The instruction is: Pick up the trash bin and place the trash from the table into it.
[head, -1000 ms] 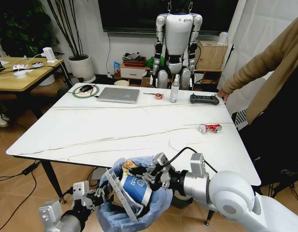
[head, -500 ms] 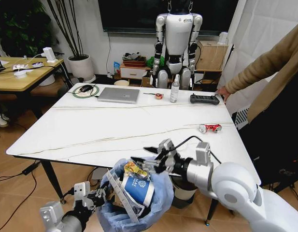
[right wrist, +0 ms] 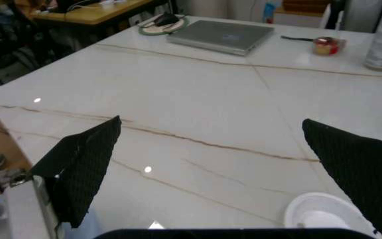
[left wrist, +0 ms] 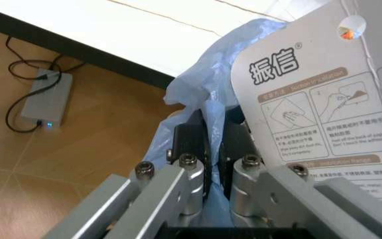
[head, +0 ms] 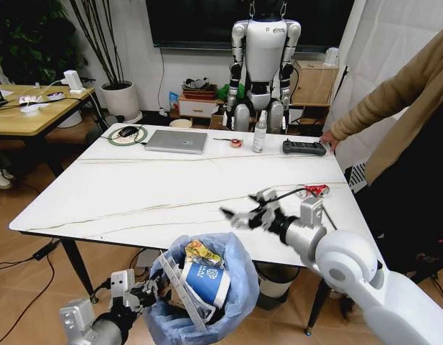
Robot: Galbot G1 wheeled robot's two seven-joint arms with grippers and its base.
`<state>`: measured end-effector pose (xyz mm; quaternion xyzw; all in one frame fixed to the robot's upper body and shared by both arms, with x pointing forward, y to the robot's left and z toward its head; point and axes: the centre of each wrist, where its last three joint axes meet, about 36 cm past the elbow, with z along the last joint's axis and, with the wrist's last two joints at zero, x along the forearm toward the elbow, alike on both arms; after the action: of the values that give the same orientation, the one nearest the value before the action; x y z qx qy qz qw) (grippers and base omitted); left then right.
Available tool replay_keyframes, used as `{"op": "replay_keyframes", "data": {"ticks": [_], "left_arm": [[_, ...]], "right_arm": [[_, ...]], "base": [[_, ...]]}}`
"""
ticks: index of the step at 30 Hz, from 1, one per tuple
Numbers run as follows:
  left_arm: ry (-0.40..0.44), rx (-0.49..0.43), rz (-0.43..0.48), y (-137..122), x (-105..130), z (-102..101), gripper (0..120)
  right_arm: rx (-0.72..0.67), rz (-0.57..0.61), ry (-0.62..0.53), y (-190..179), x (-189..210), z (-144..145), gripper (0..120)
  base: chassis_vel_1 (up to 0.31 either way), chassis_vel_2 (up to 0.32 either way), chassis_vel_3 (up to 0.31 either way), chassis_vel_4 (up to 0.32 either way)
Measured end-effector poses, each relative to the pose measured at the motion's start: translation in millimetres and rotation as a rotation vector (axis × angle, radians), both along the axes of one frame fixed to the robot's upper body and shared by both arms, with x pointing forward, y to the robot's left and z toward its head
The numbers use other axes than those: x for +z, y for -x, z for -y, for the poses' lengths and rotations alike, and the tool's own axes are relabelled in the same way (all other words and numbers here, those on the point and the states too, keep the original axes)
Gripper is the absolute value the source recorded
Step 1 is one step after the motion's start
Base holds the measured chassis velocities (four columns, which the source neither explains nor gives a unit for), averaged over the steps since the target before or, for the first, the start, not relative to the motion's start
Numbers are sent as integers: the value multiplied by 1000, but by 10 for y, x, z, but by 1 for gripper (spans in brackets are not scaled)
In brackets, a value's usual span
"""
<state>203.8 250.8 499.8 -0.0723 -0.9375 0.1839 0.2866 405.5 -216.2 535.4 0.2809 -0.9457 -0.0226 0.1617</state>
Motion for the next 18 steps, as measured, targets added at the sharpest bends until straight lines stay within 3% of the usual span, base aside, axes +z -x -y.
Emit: {"op": "replay_keyframes", "data": {"ticks": [9,14,18], "left_arm": [[6,-4,6,-17,9,2,0],[6,-8,9,-25,14,-3,0],[6,-9,10,-28,16,-5,0]], "right_arm": [[-135,13,152,-389,-120,382,100],[-208,-16,239,-675,-294,877,100],[-222,-29,258,-751,-359,1046,100]], "base": [[0,0,0,0],[0,0,0,0],[0,0,0,0]]}}
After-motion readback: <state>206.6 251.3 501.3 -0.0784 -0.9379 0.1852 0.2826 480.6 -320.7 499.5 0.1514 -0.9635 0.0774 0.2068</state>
